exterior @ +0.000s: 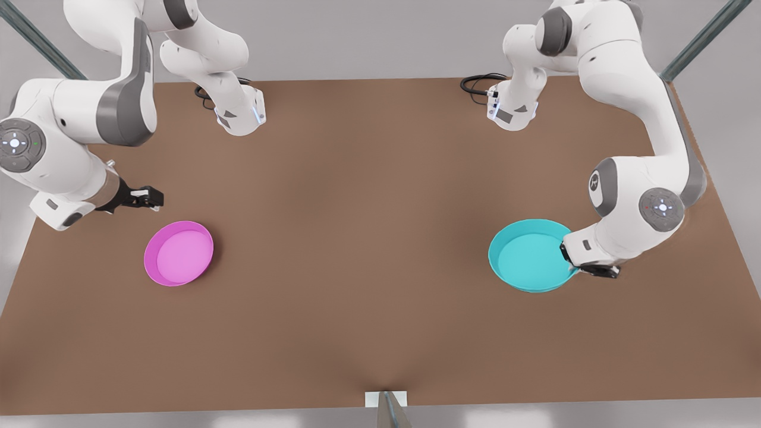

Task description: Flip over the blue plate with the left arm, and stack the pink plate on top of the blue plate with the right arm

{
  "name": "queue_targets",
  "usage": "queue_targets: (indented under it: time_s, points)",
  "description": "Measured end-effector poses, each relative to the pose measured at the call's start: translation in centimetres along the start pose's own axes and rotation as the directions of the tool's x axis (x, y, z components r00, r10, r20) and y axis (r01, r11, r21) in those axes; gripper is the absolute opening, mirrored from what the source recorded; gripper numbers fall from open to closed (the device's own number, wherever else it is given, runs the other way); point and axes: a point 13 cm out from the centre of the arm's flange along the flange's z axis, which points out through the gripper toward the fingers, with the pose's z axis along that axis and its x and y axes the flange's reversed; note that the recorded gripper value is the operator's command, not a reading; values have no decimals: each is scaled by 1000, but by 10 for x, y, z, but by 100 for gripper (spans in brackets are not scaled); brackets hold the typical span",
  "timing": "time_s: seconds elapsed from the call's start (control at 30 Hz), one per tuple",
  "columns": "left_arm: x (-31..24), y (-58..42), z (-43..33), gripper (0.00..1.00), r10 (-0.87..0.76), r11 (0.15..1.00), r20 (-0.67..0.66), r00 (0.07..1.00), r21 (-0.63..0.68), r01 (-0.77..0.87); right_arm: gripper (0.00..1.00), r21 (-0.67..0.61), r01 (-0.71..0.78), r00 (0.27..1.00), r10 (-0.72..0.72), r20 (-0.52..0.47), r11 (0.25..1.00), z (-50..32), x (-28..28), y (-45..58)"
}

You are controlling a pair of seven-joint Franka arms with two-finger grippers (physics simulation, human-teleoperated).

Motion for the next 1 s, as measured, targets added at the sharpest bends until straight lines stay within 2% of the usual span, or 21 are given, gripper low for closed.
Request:
queue_targets:
  time_s: [0.07,0.13,0.2,0.27,0.4,0.57,0.67,0.77,0.83,1.0]
  points:
    - [-28,-21,-20,21,-23,993,-28,999,-112,20,100,0,2,1000,-2,-1,1000,1,-1,1]
    - [-48,-46,-28,21,-68,956,-86,994,-289,40,100,1,8,1000,-8,-3,1000,1,-1,4]
    - [-62,-92,-44,21,-116,860,-126,985,-510,36,100,1,13,1000,-13,-5,1000,2,-1,7]
    - [-72,-153,-61,21,-150,752,-119,982,-658,35,100,0,14,1000,-14,-8,1000,3,-1,8]
    - [-77,-258,-69,21,-170,546,-63,983,-837,41,100,-11,8,1000,-8,-11,1000,6,-2,6]
    - [-71,-360,4,21,-153,351,7,988,-934,61,100,14,20,1000,-20,-16,1000,8,-4,8]
    - [-68,-389,34,21,-96,187,118,988,-973,135,100,31,25,1000,-24,-18,999,9,-4,6]
    - [-70,-410,53,21,-9,71,272,962,-960,272,100,40,31,999,-30,-24,999,11,-5,5]
    - [-70,-422,64,21,48,33,370,928,-929,368,100,43,34,999,-32,-26,998,12,-6,5]
    - [-66,-448,112,21,155,24,555,817,-829,558,100,47,40,999,-38,-28,998,13,-7,4]
